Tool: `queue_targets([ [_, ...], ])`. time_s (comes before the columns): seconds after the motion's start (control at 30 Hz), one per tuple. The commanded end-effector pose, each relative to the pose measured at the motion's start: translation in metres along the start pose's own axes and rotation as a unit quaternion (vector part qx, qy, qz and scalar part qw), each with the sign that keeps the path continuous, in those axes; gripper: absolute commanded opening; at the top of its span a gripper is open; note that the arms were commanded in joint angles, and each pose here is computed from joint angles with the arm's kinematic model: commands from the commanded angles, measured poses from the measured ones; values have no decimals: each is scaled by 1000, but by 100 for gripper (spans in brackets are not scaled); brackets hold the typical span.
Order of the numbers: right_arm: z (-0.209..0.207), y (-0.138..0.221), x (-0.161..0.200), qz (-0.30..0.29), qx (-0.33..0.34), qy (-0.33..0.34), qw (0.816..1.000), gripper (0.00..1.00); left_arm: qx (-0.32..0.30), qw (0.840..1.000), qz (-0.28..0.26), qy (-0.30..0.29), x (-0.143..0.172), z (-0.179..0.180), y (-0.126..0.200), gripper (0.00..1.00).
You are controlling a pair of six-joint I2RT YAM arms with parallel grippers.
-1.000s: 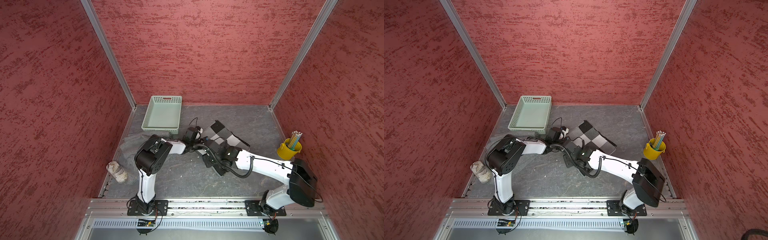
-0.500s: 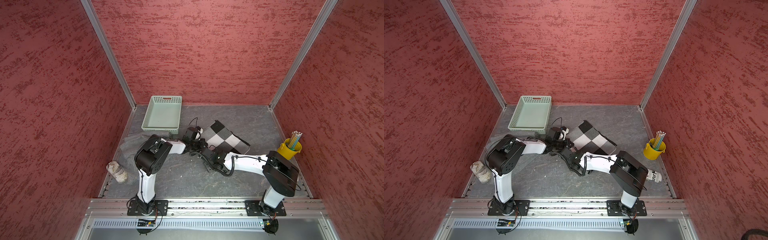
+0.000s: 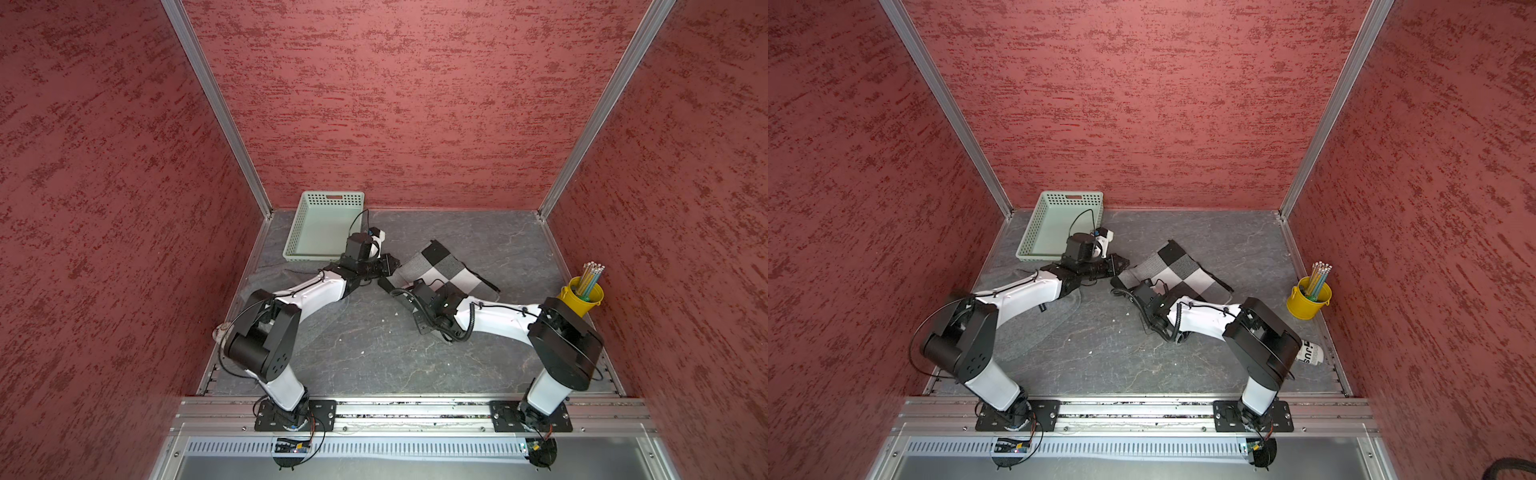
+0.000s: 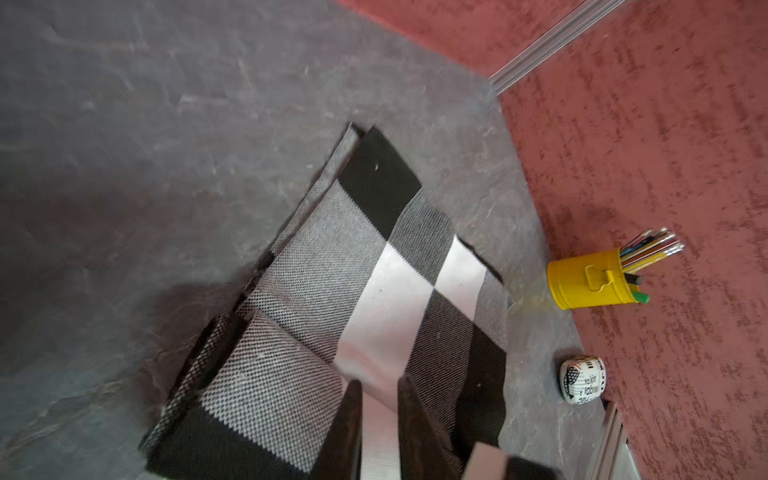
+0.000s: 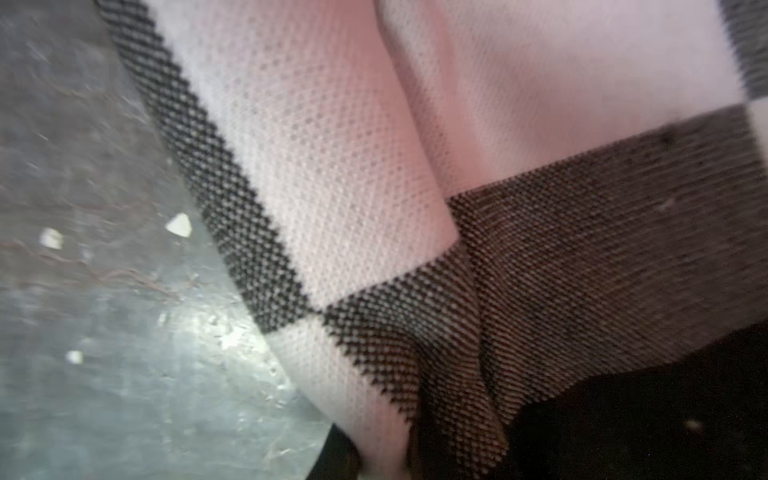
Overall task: Roll up the scarf and place it into the basket
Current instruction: Roll the scarf at the center of the board.
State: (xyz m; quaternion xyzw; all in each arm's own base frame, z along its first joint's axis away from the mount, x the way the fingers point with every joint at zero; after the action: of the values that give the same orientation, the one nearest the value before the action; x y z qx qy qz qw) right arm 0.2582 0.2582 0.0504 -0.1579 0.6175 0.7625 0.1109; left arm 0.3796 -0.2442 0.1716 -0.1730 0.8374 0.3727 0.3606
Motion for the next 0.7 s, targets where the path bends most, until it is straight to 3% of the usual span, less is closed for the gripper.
queue_targets([
  [0.0,20,5,25,98,-130,-121,979,13,-28,999,16,-12,16,4,14,19],
  [0.17,19,23,14,139,-255,-227,930,11,-28,999,35,-32,29,-6,22,19],
  [0.43,-5,30,1,196,-340,-313,865,11,4,997,69,-42,52,-23,1,19],
  [0.67,-45,8,-5,199,-318,-351,858,26,54,992,104,-53,63,-44,-45,18],
])
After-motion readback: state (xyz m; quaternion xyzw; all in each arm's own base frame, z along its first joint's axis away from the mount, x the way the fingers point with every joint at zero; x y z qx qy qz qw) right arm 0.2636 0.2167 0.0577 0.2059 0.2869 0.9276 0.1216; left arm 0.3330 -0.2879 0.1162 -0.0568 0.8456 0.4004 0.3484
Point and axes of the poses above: each gripper's point midway between its finger pads, its own y axis back along the fingers, its own z axis along the line the jaws close on, x = y × z, the point moved 2 cm from there along y, back along the fingers, and after that the axes turned 13 degrees about -y, right-handed, at the moved point
